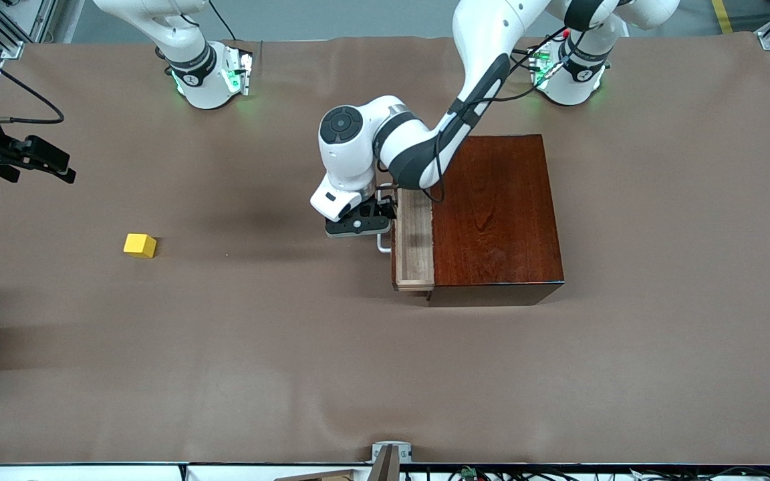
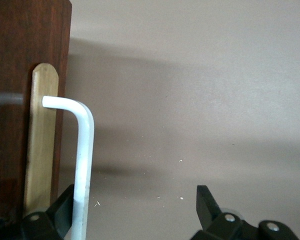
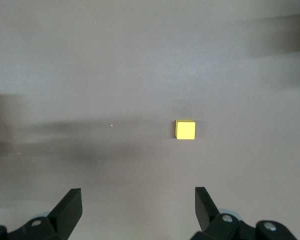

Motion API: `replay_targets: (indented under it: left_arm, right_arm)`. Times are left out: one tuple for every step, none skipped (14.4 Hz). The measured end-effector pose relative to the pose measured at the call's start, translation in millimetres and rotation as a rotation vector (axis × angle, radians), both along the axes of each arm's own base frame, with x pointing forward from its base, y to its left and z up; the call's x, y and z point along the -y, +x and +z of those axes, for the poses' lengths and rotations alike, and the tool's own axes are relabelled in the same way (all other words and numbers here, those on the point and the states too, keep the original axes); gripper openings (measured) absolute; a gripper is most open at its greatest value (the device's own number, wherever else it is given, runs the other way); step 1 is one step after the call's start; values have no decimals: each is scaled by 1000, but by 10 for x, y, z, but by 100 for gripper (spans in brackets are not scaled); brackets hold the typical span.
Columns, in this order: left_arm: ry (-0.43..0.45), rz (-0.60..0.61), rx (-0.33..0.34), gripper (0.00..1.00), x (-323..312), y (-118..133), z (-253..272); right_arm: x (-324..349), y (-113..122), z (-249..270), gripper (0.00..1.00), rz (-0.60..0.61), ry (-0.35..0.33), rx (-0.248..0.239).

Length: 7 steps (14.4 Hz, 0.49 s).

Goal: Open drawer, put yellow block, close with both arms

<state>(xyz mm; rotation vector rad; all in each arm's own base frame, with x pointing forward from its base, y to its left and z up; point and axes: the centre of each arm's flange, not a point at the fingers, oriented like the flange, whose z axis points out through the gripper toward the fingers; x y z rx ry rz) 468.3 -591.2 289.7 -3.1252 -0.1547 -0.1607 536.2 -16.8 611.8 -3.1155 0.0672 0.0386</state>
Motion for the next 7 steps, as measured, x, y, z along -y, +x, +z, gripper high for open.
replay_targets:
  left_arm:
    - [-1,14,1,100,0,0,0]
    - [-2,27,2,100,-1,1,-1]
    - [-2,36,2,100,1,-1,-2]
    - [-1,36,3,100,6,-8,-3]
    - [-1,34,5,100,11,-12,-3]
    - [-6,32,9,100,23,-17,2]
    - [-18,27,16,100,52,-31,10]
  right_arm:
    - [-1,0,0,100,0,0,0]
    - [-1,0,0,100,0,0,0]
    - [-1,0,0,100,0,0,0]
    - [-1,0,0,100,0,0,0]
    - [-1,-1,-1,100,0,0,-1]
    - [-1,-2,-1,100,0,0,-1]
    - [-2,-3,-2,100,0,0,-3]
